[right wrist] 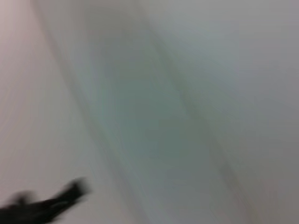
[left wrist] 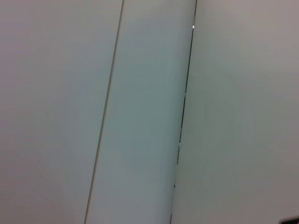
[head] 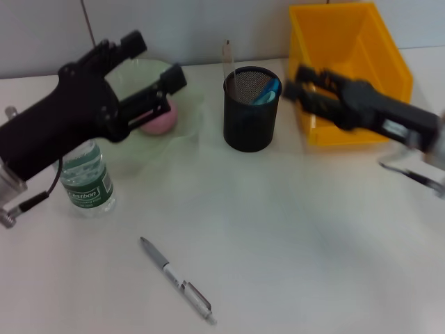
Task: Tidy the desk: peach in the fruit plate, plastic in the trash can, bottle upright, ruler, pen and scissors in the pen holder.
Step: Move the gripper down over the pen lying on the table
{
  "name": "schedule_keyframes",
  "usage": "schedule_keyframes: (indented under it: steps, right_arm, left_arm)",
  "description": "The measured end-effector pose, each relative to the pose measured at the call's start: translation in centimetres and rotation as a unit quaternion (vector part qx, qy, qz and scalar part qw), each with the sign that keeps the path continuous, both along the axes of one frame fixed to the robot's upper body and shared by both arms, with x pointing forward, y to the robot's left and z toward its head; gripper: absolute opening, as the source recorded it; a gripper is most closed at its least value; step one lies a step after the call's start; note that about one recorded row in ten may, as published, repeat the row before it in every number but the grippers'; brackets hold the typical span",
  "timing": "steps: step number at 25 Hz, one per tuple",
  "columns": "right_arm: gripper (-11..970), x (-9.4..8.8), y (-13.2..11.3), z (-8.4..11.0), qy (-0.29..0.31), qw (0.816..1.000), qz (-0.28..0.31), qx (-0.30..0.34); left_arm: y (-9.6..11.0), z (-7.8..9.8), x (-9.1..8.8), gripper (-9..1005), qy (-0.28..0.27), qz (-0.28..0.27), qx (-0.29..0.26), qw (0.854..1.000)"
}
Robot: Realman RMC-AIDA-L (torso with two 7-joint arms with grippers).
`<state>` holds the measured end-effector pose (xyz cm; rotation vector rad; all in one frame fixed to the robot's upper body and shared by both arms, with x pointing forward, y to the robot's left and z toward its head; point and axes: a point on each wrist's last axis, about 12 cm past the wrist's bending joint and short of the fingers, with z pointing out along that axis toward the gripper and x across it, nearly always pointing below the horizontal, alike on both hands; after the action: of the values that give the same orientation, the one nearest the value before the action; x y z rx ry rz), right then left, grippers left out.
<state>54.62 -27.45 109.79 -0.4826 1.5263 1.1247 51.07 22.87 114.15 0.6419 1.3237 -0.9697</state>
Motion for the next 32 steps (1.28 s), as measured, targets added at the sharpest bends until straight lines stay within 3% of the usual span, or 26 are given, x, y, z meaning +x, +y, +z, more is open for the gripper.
schedule_keyframes:
  steps: [3, 6, 9, 12, 13, 14, 15, 16, 21, 23, 28, 31, 32]
  right_arm:
    - [710, -1.8, -1.3, 1.1, 0.016, 0.997, 0.074, -0.023]
    - [710, -3.0, -2.2, 1.3, 0.025, 0.993, 0.103, -0.044]
    - [709, -4.2, -3.6, 0.7, 0.019, 0.995, 0.081, -0.061]
    - [709, -5.3, -5.6, 0.0, 0.014, 0.996, 0.033, -0.077]
    - [708, -5.3, -5.6, 0.0, 0.014, 0.996, 0.033, -0.077]
    - [708, -5.4, -6.0, -0.1, 0.015, 0.996, 0.023, -0.081]
    - [708, -5.5, -6.4, -0.1, 0.016, 0.996, 0.015, -0.084]
    - [708, -5.6, -7.0, -0.2, 0.02, 0.996, 0.003, -0.088]
    - [707, -5.5, -7.6, -0.3, 0.035, 0.995, -0.012, -0.089]
    - [707, -5.3, -7.6, -0.3, 0.039, 0.995, -0.015, -0.089]
    - [706, -5.0, -7.7, -0.2, 0.04, 0.995, -0.021, -0.092]
    - [706, -4.8, -7.8, 0.0, 0.035, 0.994, -0.022, -0.096]
    - [706, -4.8, -7.8, 0.1, 0.033, 0.994, -0.022, -0.097]
  left_arm:
    - [0.3, -0.6, -0.4, 848, 0.009, -0.016, 0.014, 1.0]
    - [0.4, -0.9, -0.8, 847, 0.025, -0.048, 0.045, 0.998]
    - [0.3, -0.5, -1.2, 847, 0.043, -0.101, 0.098, 0.989]
    - [-0.1, 1.3, -1.1, 847, 0.044, -0.154, 0.162, 0.974]
    - [-0.4, 2.5, -0.8, 847, 0.037, -0.178, 0.202, 0.962]
    - [-0.4, 2.5, -0.8, 846, 0.037, -0.178, 0.202, 0.962]
    - [-1.1, 3.9, -0.1, 846, 0.025, -0.2, 0.274, 0.94]
    - [-1.4, 4.2, 0.1, 846, 0.024, -0.206, 0.294, 0.933]
    - [-4.2, 6.1, 2.1, 846, 0.002, -0.226, 0.441, 0.868]
    - [-4.7, 6.2, 2.8, 847, 0.012, -0.224, 0.458, 0.86]
    - [-5.6, 6.6, 3.3, 847, 0.059, -0.223, 0.45, 0.862]
    - [-5.9, 7.0, 3.1, 847, 0.073, -0.227, 0.457, 0.857]
    - [-6.4, 7.4, 3.0, 847, 0.072, -0.232, 0.48, 0.843]
